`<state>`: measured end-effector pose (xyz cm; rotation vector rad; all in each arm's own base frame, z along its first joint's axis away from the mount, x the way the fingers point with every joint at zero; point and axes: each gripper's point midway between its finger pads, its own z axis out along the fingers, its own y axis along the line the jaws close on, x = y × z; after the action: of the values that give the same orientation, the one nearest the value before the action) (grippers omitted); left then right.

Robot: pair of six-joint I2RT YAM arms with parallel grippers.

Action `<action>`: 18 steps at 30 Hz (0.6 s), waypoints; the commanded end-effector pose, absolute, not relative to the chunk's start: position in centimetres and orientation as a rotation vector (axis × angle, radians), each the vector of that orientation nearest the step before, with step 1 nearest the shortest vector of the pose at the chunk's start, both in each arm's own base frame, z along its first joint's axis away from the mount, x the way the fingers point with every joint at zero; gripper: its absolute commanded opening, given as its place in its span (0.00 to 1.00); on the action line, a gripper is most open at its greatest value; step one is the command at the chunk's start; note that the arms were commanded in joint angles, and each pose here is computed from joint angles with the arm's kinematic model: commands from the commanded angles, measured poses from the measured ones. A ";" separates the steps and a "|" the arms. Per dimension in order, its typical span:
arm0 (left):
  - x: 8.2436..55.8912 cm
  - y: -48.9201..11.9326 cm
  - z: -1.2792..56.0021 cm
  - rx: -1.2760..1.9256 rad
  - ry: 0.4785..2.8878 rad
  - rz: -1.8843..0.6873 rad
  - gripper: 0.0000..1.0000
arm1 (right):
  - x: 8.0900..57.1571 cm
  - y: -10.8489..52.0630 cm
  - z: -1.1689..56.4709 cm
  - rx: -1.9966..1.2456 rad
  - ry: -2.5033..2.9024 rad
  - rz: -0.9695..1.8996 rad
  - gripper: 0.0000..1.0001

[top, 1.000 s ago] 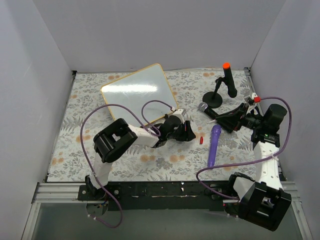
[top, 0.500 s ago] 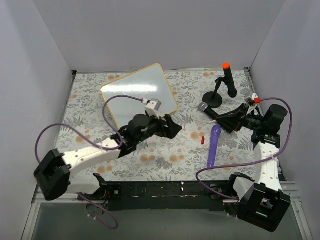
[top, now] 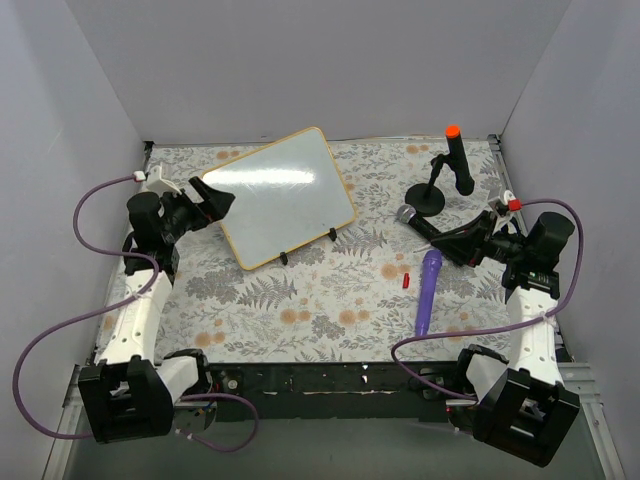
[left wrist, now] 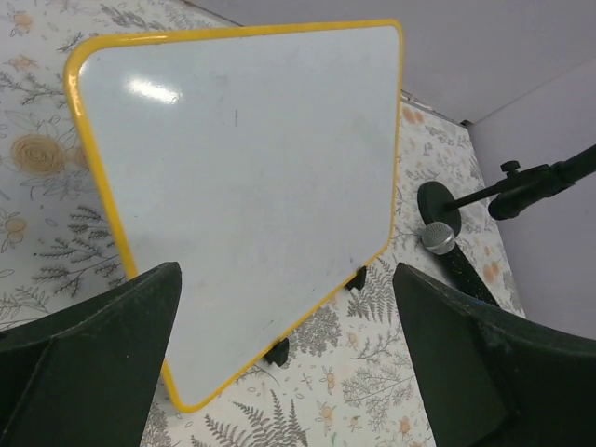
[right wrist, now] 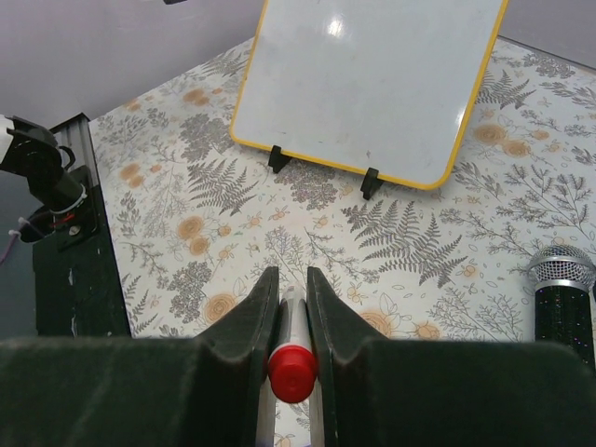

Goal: Write a sentence on the whiteboard
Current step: Place the pen cap at the center of the board, then pick up the whiteboard from the whiteboard stand.

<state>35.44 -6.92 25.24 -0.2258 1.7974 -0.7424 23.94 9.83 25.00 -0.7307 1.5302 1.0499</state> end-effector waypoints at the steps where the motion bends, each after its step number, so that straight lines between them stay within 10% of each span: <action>1: 35.4 -6.0 25.4 -0.186 1.831 -0.723 0.98 | 23.5 10.0 25.4 -0.790 1.482 1.024 0.01; 18: 41.5 -0.7 19.1 -0.325 1.799 -0.885 0.98 | 23.1 10.1 25.4 -0.807 1.474 1.050 0.01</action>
<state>40.85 0.61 17.61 -0.4327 1.8593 -0.7651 23.41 10.06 24.96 -0.7491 1.5200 1.0773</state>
